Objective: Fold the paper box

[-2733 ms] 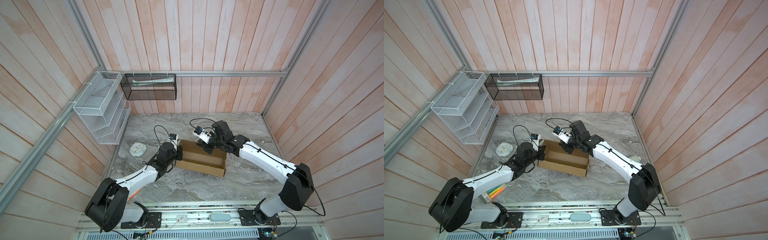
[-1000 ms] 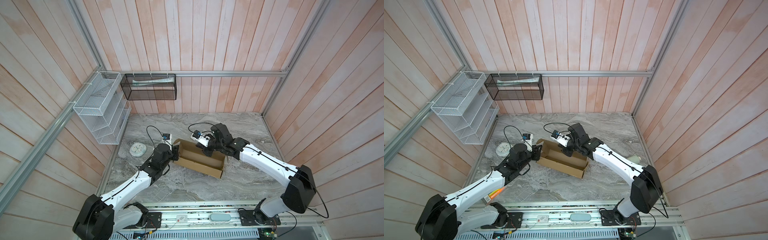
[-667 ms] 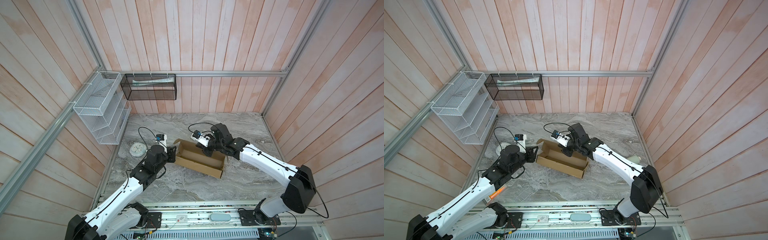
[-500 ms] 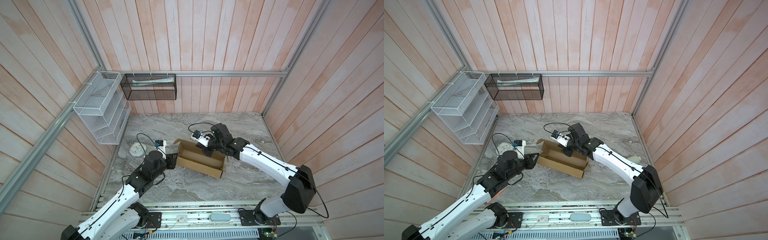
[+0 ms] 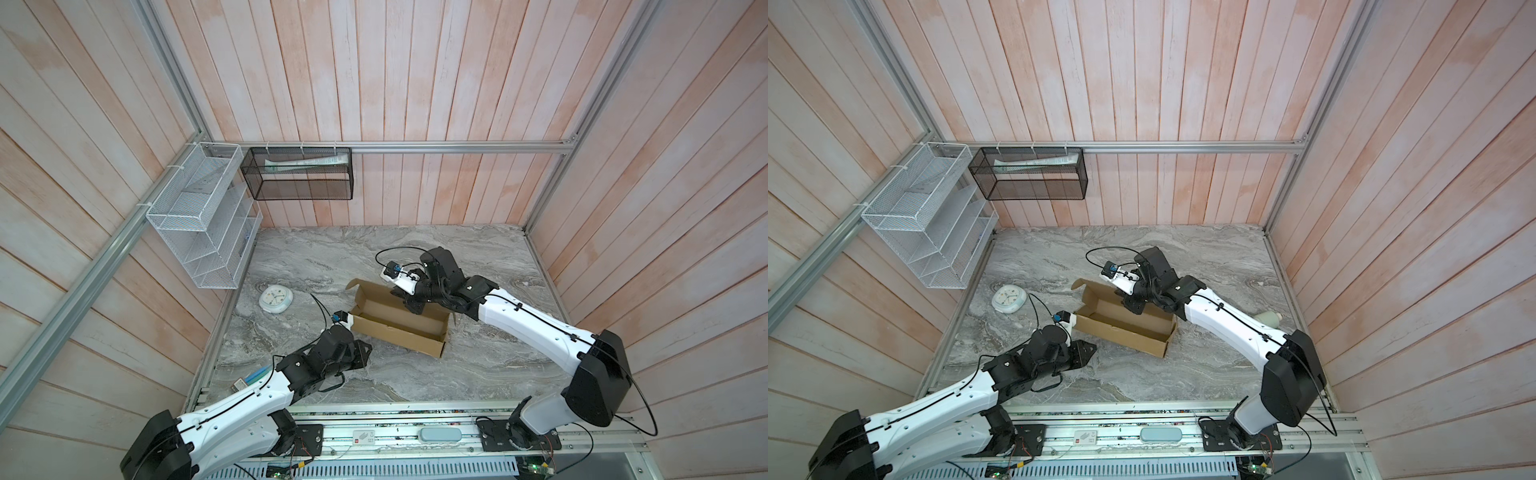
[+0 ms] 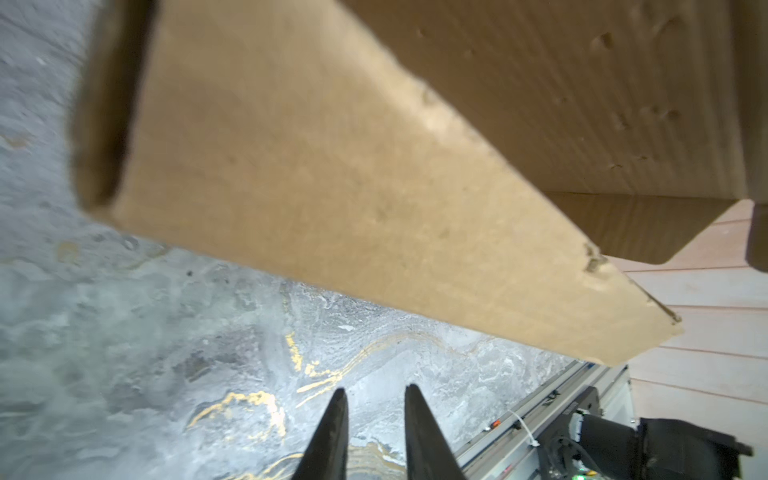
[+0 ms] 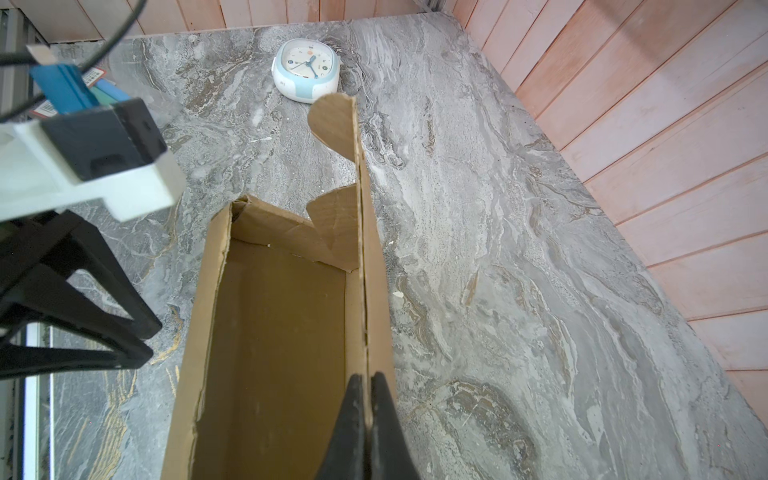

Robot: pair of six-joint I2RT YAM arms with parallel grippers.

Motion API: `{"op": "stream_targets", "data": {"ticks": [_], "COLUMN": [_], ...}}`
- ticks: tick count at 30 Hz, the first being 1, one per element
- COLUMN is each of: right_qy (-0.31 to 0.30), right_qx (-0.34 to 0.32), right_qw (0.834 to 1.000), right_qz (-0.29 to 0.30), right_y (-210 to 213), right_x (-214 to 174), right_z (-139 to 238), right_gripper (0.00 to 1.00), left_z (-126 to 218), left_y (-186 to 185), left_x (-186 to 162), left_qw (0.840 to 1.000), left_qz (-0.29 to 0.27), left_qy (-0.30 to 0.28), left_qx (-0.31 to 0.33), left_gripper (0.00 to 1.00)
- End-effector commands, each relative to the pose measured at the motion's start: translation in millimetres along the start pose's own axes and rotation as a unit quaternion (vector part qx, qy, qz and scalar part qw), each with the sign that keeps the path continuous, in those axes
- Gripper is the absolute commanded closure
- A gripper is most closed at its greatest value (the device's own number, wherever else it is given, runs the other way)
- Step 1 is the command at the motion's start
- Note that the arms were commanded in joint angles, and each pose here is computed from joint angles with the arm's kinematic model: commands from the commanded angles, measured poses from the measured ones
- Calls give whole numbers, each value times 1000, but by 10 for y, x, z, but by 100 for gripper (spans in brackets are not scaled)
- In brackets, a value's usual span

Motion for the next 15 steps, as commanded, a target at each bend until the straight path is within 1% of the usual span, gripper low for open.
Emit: {"op": "stream_targets", "data": {"ticks": [1, 5, 13, 15], "right_qy": [-9, -11, -7, -5], "right_qx": [14, 20, 35, 39], "right_qw": [1000, 1000, 999, 999], "right_qz": [-2, -1, 3, 2], "right_y": [80, 126, 286, 322], "right_x": [57, 64, 67, 51], "right_z": [23, 36, 36, 24], "right_gripper": [100, 100, 100, 99], "left_z": [-106, -203, -344, -369], "left_y": [-81, -116, -157, -151], "left_x": [68, 102, 151, 154], "left_qw": [999, 998, 996, 996], "left_qz": [31, 38, 43, 45], "left_qy": [-32, -46, -66, -70], "left_qx": [-21, -28, -38, -40], "left_gripper": [78, 80, 81, 81]}}
Point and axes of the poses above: each gripper's point midway between its finger pads, its own z axis back along the fingers, its own y axis along the line the jaws close on, x = y × z, the point moved 3 cm from there along z, back along the fingers, and after that the axes turned 5 degrees about -z, right-handed, at the moved point
